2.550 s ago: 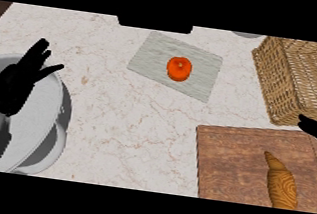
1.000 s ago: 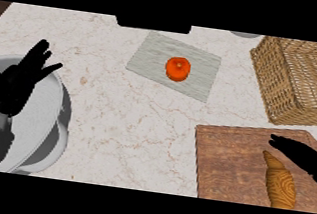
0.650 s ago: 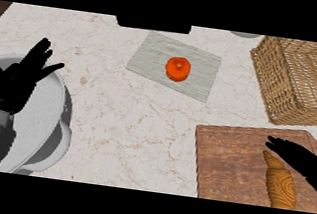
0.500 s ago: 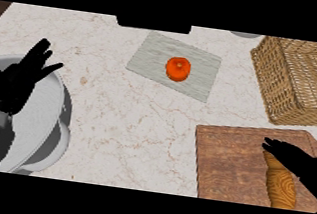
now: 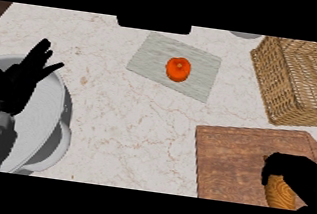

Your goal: Pick the croissant from the cutting board and place it in the basket

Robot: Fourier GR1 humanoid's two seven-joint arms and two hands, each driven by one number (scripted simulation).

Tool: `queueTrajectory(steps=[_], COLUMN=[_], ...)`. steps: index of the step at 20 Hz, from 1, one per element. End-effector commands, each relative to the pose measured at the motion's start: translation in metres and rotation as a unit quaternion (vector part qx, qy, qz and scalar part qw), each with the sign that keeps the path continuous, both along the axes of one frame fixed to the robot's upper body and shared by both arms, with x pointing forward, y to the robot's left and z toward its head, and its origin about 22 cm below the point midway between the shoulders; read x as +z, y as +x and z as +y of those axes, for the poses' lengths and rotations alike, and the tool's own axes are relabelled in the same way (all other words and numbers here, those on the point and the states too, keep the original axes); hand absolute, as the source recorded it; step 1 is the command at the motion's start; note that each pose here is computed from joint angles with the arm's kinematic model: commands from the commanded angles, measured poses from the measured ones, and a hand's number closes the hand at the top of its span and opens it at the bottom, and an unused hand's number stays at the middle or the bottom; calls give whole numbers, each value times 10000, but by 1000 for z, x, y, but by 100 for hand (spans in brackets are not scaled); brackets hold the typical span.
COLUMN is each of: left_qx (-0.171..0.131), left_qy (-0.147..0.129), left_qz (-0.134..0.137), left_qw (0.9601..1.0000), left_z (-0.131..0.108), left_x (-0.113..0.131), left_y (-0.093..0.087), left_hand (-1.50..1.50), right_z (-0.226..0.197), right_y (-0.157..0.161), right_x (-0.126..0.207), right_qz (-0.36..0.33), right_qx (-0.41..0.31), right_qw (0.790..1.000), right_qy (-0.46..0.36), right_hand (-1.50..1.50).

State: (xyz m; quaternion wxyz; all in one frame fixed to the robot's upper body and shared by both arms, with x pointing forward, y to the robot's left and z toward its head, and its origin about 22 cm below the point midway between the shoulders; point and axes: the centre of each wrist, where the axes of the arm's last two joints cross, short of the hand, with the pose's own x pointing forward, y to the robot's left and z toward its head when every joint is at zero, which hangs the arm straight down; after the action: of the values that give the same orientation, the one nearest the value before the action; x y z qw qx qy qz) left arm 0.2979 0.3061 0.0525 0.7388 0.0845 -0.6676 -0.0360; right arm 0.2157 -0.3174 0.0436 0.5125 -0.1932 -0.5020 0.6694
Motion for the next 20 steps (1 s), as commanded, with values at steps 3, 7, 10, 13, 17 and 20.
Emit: queueTrajectory(steps=[3, 7, 10, 13, 17, 20], left_qx=[76, 120, 214, 166, 266, 195], left_qy=[-72, 16, -66, -38, -30, -42], left_qz=[432, 298, 334, 398, 450, 421], left_qw=[9990, 9995, 9992, 9991, 9986, 9989], left_z=[10, 8, 12, 13, 17, 13], left_x=[-18, -4, -13, -9, -14, -10], left_y=[2, 0, -5, -14, -13, -12], left_hand=[0, 0, 0, 0, 0, 0], right_z=[3, 6, 18, 33, 41, 38], right_y=[1, 0, -39, -79, -116, -127], right_x=[-23, -12, -16, -23, -30, -11], right_qz=[102, 106, 73, 37, 156, 197], right_qx=[199, 281, 277, 370, 314, 269], right_qw=[9997, 9995, 9993, 9960, 9900, 9653], right_qy=[-106, -132, 252, 815, 1366, 2590], right_hand=[150, 150, 150, 150, 150, 150])
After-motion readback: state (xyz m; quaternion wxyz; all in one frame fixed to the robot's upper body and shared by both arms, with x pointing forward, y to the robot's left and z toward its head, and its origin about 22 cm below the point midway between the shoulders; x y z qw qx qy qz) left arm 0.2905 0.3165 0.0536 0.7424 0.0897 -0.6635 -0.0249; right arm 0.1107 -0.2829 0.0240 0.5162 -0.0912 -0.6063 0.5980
